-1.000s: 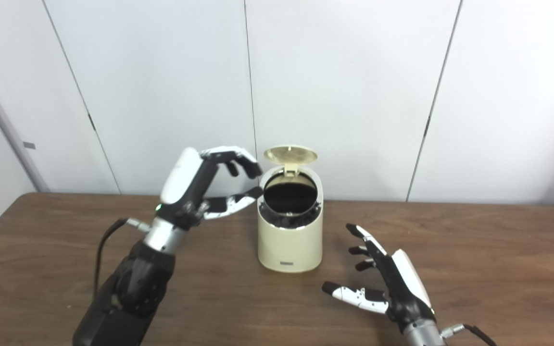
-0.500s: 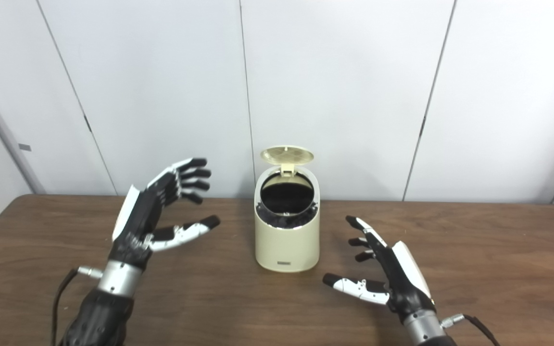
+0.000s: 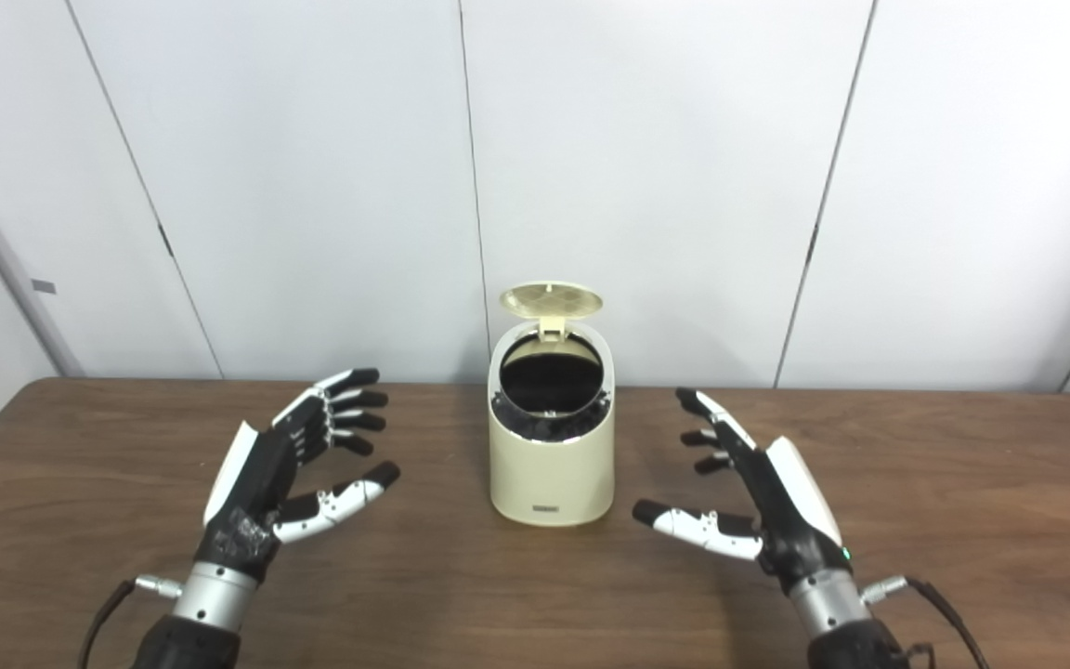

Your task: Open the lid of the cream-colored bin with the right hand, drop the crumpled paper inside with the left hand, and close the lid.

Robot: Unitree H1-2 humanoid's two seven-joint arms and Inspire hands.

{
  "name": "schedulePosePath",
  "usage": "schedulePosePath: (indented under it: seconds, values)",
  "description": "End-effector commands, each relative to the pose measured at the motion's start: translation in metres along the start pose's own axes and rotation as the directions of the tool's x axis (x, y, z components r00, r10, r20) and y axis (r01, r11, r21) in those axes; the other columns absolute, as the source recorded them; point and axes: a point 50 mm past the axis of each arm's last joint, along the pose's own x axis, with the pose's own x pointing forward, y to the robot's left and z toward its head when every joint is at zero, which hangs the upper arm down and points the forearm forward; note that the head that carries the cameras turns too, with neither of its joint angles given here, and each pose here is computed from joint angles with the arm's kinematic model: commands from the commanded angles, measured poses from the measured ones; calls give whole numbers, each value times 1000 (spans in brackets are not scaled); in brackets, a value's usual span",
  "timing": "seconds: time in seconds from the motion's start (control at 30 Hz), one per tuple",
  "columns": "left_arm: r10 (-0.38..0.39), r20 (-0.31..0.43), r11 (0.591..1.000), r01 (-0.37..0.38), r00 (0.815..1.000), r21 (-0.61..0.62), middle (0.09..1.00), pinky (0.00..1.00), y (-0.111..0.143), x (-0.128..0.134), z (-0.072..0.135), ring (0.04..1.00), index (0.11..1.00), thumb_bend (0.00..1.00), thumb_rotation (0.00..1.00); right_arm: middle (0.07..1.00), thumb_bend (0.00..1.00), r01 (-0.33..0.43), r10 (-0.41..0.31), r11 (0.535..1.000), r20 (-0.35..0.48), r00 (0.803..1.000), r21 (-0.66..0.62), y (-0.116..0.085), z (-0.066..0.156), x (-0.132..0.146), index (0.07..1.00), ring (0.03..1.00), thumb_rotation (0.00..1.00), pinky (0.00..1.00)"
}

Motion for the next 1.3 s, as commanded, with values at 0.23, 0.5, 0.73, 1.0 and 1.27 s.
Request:
schedulePosePath:
  seconds: [0.23,0.5,0.73,1.0,1.27]
  values:
    - [-22,-31,1000,22,999,16,758,620,-6,-2,-19,678,814,618,101,936,714,54,-38,994,167,985,-95,-34,33,42,889,841,562,721]
    - [-33,-73,999,33,997,1,751,599,-14,-9,-36,681,806,664,11,887,644,84,-30,975,255,966,-205,-57,75,76,872,830,481,704]
    - [-40,-71,999,41,997,2,751,571,-16,-12,-43,673,802,671,0,889,637,83,-2,953,267,964,-292,-67,98,96,877,822,498,677]
    - [-42,-78,999,42,996,-4,758,560,-16,-16,-45,667,809,674,0,897,631,61,46,933,284,958,-356,-74,115,117,884,858,583,717]
    - [-57,-73,998,56,996,-5,755,562,-19,-16,-43,668,812,666,0,883,657,24,109,919,312,944,-394,-73,131,130,875,859,576,708]
